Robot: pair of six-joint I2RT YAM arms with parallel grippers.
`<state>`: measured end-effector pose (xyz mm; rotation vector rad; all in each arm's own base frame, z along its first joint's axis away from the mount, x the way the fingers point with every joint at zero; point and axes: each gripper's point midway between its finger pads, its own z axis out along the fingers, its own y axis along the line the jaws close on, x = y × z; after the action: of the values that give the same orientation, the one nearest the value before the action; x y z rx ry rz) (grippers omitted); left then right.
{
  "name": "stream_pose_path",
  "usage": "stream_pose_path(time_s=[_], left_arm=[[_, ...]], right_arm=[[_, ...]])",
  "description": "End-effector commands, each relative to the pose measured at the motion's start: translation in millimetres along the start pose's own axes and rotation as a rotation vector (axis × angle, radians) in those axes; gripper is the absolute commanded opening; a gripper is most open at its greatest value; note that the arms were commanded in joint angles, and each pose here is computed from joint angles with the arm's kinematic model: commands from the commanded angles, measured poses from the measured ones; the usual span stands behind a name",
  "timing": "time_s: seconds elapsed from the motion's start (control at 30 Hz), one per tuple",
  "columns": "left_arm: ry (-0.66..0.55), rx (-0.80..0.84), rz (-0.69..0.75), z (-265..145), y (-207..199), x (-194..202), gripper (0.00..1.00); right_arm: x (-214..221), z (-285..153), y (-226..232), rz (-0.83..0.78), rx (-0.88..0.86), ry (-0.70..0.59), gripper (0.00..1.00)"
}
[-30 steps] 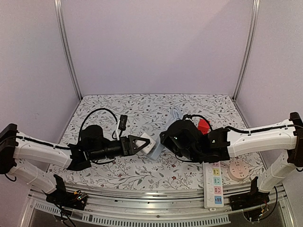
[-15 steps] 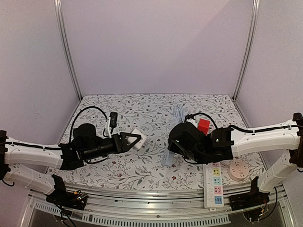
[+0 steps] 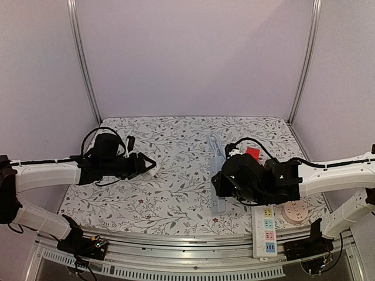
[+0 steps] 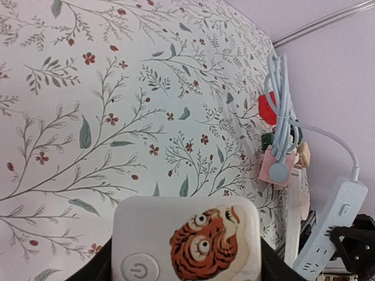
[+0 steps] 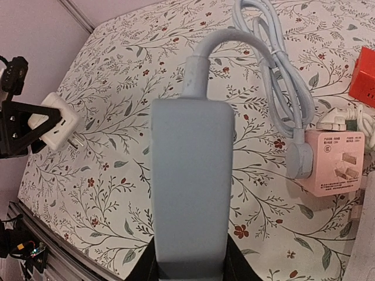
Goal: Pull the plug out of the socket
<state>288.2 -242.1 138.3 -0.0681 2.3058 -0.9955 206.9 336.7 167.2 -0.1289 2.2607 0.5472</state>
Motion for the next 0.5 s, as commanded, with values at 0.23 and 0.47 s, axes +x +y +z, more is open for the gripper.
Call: stream_pose_path(time_s=[0.23,0.47], left_arm=[[0.185,-0.13,-0.085,19,57,32,0.0],[0.209,-0.177,-0.103,22,71,38,0.1]], right_arm=[[-24,-17,25,-0.106,-0.124,-0.066,0.0],[-18,-12,25,-0.103,-0.12,-0.051,0.0]])
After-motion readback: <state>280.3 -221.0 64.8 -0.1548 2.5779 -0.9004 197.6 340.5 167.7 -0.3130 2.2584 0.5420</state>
